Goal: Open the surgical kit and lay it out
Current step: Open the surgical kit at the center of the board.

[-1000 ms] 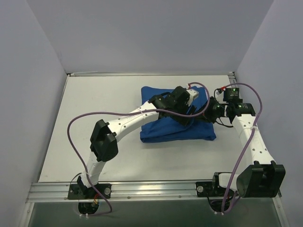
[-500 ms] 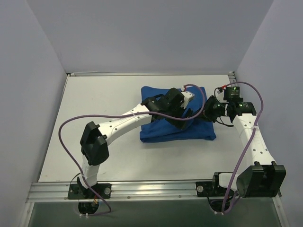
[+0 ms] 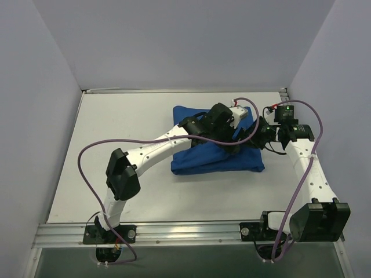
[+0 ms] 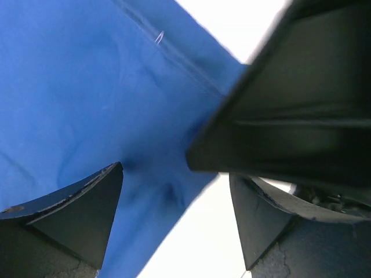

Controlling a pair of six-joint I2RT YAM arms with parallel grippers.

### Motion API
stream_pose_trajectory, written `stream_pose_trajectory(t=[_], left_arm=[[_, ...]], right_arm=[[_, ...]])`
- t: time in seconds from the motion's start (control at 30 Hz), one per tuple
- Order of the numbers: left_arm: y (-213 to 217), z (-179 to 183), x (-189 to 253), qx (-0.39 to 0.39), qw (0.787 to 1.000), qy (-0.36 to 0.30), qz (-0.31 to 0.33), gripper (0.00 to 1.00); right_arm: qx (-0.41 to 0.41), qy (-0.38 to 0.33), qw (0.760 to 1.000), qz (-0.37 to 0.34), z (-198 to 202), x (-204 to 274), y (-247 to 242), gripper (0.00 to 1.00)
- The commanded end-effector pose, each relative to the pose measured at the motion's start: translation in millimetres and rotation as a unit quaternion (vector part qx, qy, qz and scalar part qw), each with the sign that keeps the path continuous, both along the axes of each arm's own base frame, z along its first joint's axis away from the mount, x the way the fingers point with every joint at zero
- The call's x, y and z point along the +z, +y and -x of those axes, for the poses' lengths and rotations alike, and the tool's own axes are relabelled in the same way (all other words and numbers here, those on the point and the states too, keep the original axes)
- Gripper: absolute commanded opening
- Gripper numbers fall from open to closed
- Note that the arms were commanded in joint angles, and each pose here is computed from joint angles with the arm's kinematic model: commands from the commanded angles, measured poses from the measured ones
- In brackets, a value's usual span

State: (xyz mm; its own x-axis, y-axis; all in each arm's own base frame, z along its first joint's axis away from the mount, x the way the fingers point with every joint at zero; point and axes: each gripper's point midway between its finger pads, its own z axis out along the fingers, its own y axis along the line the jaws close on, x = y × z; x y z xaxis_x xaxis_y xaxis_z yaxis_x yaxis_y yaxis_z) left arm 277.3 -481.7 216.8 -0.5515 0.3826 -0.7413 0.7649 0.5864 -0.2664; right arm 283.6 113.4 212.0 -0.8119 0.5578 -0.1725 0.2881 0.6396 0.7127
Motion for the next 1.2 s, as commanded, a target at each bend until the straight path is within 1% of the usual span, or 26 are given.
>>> stream_pose_trajectory(t=[0.0,0.1,0.17,0.27,0.3,0.33,0.37,0.4,0.43,0.47,0.5,0.53,0.57,0.63,0.67,0.7,0.77,0.8,0.87,0.9,0.93,1.0,1.03,1.1,1.13,1.17], left_arm=[[0.7,-10.6,-6.9,0.011,1.000,-0.007,-0.019,0.82],[2.3,-19.8,-18.5,0.022,0.999,0.002,-0.028,0.77],[7.9,-27.9,-23.1,0.032,0.999,0.012,-0.033,0.70],[20.3,-41.2,-25.2,0.051,0.998,0.014,-0.039,0.24],[26.4,-43.0,-19.5,0.058,0.998,0.012,-0.037,0.04],[32.8,-47.6,-16.9,0.066,0.997,0.009,-0.038,0.02],[42.7,-55.8,-13.3,0.081,0.996,0.008,-0.036,0.02],[50.8,-60.6,-9.1,0.091,0.995,0.007,-0.033,0.02],[61.8,-61.3,-0.3,0.100,0.995,0.005,-0.028,0.02],[76.4,-72.5,4.9,0.121,0.992,0.008,-0.023,0.02],[87.4,-74.8,17.4,0.132,0.991,0.006,-0.014,0.02],[98.8,-76.7,14.5,0.143,0.989,0.015,-0.018,0.02],[117.8,-89.1,16.2,0.172,0.985,0.024,-0.016,0.02],[144.4,-95.0,25.0,0.204,0.978,0.034,-0.014,0.02],[157.9,-97.2,22.4,0.222,0.974,0.043,-0.018,0.02],[182.9,-107.9,33.2,0.256,0.966,0.034,-0.014,0.02],[212.8,-111.8,27.6,0.290,0.956,0.045,-0.022,0.02],[239.6,-119.3,37.9,0.320,0.947,0.042,-0.011,0.02],[270.4,-121.8,28.0,0.353,0.934,0.054,-0.017,0.02],[285.1,-120.5,35.4,0.366,0.929,0.049,-0.010,0.02],[308.6,-126.5,34.4,0.391,0.919,0.050,-0.008,0.02],[334.4,-121.1,28.0,0.415,0.908,0.055,-0.013,0.02],[354.7,-122.8,24.8,0.436,0.898,0.059,-0.015,0.02],[376.6,-114.2,13.5,0.455,0.888,0.067,-0.023,0.02],[397.3,-117.2,9.3,0.481,0.874,0.062,-0.029,0.02],[407.1,-115.0,4.2,0.489,0.869,0.063,-0.033,0.02]], right_arm=[[0.009,-0.033,0.999,-0.019,-0.6,30.5,7.1,0.00],[0.008,-0.034,0.999,-0.024,-0.9,33.2,8.1,0.00],[0.008,-0.035,0.999,-0.024,-1.0,33.8,8.2,0.00],[0.007,-0.036,0.999,-0.023,-2.8,33.4,7.8,0.00],[0.003,-0.036,0.999,-0.013,-4.9,31.0,4.8,0.09],[-0.002,-0.036,0.999,-0.002,-7.0,29.6,1.5,0.19],[-0.007,-0.037,0.999,0.013,-9.8,27.7,-2.8,0.30],[-0.017,-0.028,0.999,0.028,-13.7,21.3,-10.9,0.48],[-0.033,-0.037,0.996,0.073,-23.1,20.1,-26.4,0.56],[-0.040,-0.025,0.994,0.096,-30.7,11.4,-35.5,0.61],[-0.047,-0.020,0.992,0.117,-35.1,8.0,-45.0,0.65],[-0.061,-0.026,0.986,0.152,-45.1,9.8,-58.9,0.66],[-0.066,-0.013,0.984,0.164,-52.6,1.8,-65.4,0.67],[-0.075,-0.025,0.981,0.176,-66.4,8.1,-75.6,0.67],[-0.083,-0.020,0.978,0.190,-74.5,2.2,-82.1,0.67],[-0.088,-0.016,0.975,0.202,-78.7,-1.4,-87.3,0.66],[-0.096,0.010,0.969,0.226,-88.1,-18.6,-104.6,0.60],[-0.101,0.018,0.967,0.234,-90.6,-25.7,-112.7,0.46],[-0.125,0.039,0.962,0.242,-93.3,-47.8,-132.5,0.21],[-0.138,0.028,0.960,0.243,-101.0,-50.6,-140.6,0.00],[-0.146,0.030,0.958,0.245,-102.5,-56.7,-146.4,0.00],[-0.153,0.043,0.955,0.250,-106.9,-74.9,-156.5,0.00],[-0.152,0.051,0.954,0.252,-107.3,-82.1,-158.8,0.00],[-0.146,0.071,0.950,0.266,-108.0,-100.5,-164.9,0.00],[-0.147,0.077,0.948,0.271,-107.5,-106.0,-167.0,0.00],[-0.147,0.082,0.947,0.274,-108.6,-113.7,-169.0,0.00]])
